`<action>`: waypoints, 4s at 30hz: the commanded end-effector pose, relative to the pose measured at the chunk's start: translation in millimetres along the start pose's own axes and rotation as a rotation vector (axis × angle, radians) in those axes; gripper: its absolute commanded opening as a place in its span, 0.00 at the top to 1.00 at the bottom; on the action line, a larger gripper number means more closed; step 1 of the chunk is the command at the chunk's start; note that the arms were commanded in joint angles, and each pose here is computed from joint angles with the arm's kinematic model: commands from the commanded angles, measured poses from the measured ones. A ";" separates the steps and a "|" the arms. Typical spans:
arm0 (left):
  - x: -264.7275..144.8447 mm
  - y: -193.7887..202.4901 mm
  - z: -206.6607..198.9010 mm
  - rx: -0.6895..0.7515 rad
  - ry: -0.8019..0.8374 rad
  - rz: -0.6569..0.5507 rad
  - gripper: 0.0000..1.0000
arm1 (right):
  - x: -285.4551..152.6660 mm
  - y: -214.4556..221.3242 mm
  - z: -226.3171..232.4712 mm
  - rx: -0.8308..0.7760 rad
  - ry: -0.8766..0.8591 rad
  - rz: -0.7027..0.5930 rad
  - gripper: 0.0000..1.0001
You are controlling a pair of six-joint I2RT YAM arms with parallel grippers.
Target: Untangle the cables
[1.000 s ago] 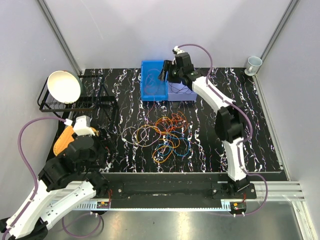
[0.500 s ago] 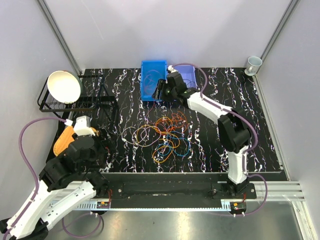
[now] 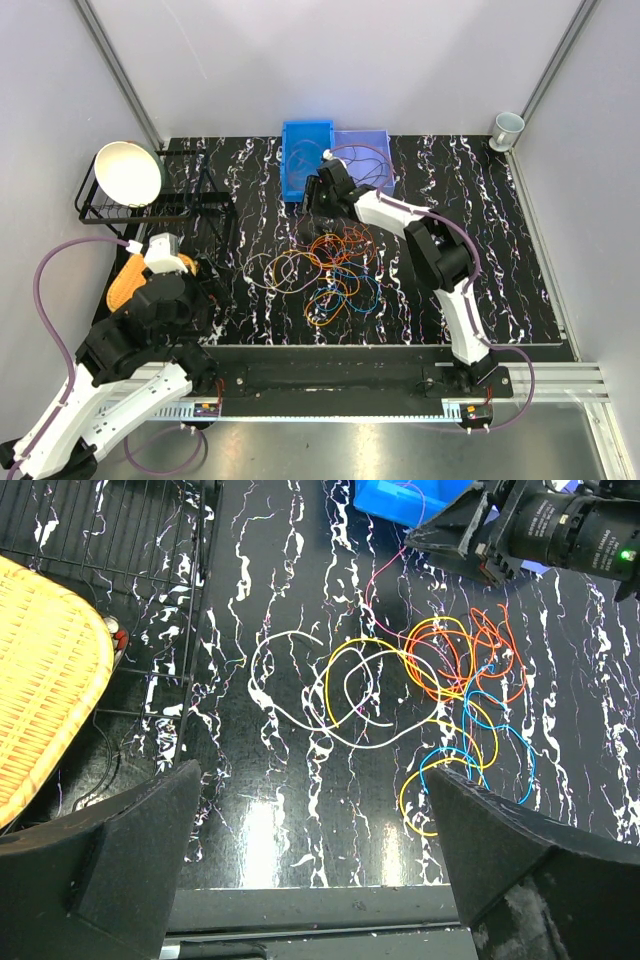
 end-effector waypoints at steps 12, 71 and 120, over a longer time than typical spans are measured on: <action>-0.6 -6.8 -4.8 -0.014 0.035 -0.040 0.02 | 29.6 -25.8 13.3 0.051 -0.003 -0.117 0.47; -0.1 -7.1 -4.2 -0.015 0.034 -0.044 0.01 | -172.8 -184.9 187.9 -0.050 -0.449 -0.416 1.00; 6.5 -5.1 -2.4 -0.006 -0.002 -0.020 0.02 | -55.4 -258.3 112.1 -0.204 -0.428 -0.570 1.00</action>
Point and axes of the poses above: each gripper's point midway between its finger pads, its own x axis out along the fingers, its own z axis along the line the jaws close on, y = z × x, the point moved 2 cm from there along -x, back along the fingers, and after that the axes turned 10 degrees about x, right-handed, at the moved point
